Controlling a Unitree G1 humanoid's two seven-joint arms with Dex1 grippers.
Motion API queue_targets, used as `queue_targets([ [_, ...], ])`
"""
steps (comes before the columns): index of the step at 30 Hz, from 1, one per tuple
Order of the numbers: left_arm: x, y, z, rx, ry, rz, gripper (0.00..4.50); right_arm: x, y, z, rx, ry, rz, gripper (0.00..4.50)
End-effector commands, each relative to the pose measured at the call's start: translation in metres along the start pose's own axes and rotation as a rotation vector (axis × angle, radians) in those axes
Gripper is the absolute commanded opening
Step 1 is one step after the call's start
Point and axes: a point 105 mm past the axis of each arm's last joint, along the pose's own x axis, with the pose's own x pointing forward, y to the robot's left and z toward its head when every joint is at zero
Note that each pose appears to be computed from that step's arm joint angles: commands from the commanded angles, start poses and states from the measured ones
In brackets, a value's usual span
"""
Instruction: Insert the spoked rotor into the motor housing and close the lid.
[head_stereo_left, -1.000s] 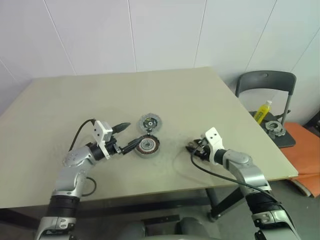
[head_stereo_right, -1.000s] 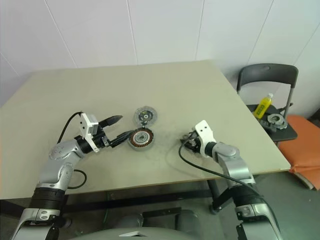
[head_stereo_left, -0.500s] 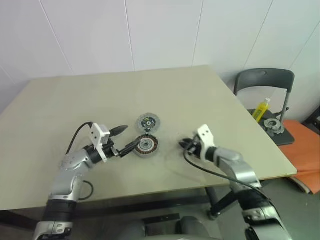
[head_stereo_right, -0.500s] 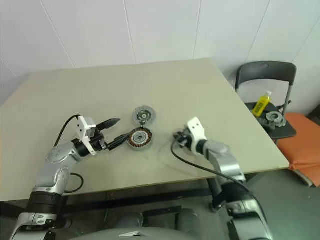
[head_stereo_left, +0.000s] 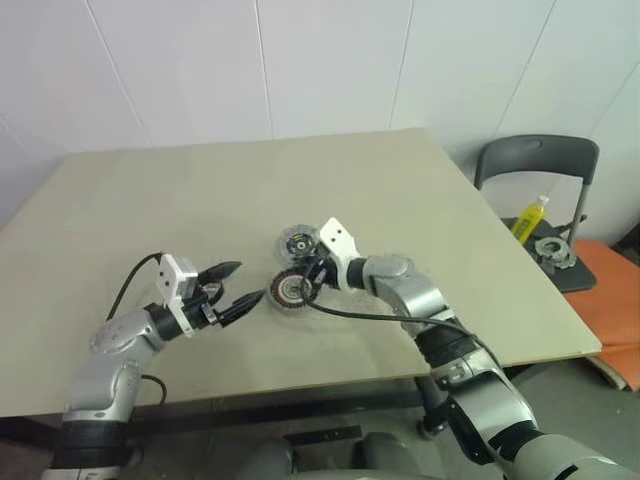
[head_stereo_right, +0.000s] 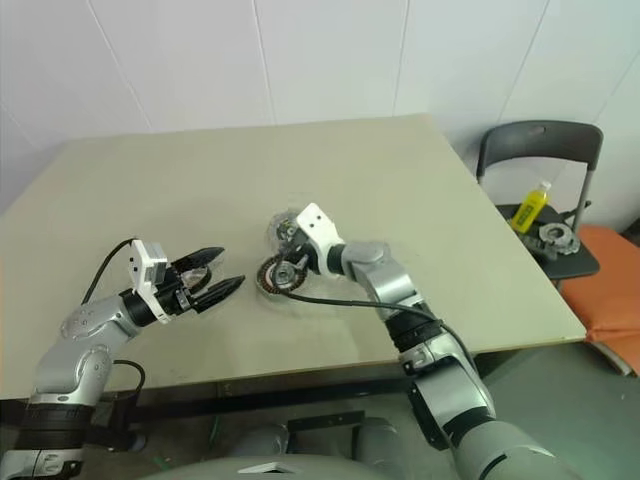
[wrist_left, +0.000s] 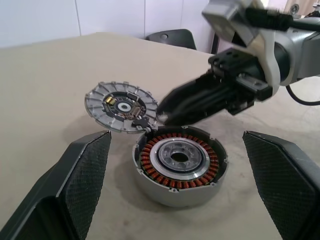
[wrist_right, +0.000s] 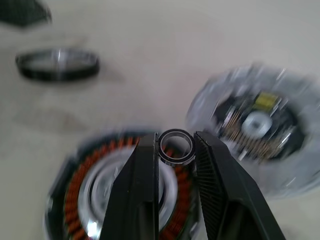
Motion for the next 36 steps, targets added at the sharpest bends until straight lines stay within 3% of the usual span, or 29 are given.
queue_targets([
  [1, -0.002, 0.001, 0.015, 0.040, -0.041, 0.016, 4.50, 0.001, 0.007, 0.008, -0.026, 0.005, 0.049, 0.67],
  [29, 0.002, 0.008, 0.016, 0.024, -0.067, 0.051, 4.50, 0.004, 0.017, -0.014, -0.092, 0.101, 0.092, 0.67],
  [36, 0.000, 0.013, 0.018, 0.035, -0.070, 0.077, 4.50, 0.006, 0.011, -0.013, -0.028, 0.087, 0.048, 2.98],
])
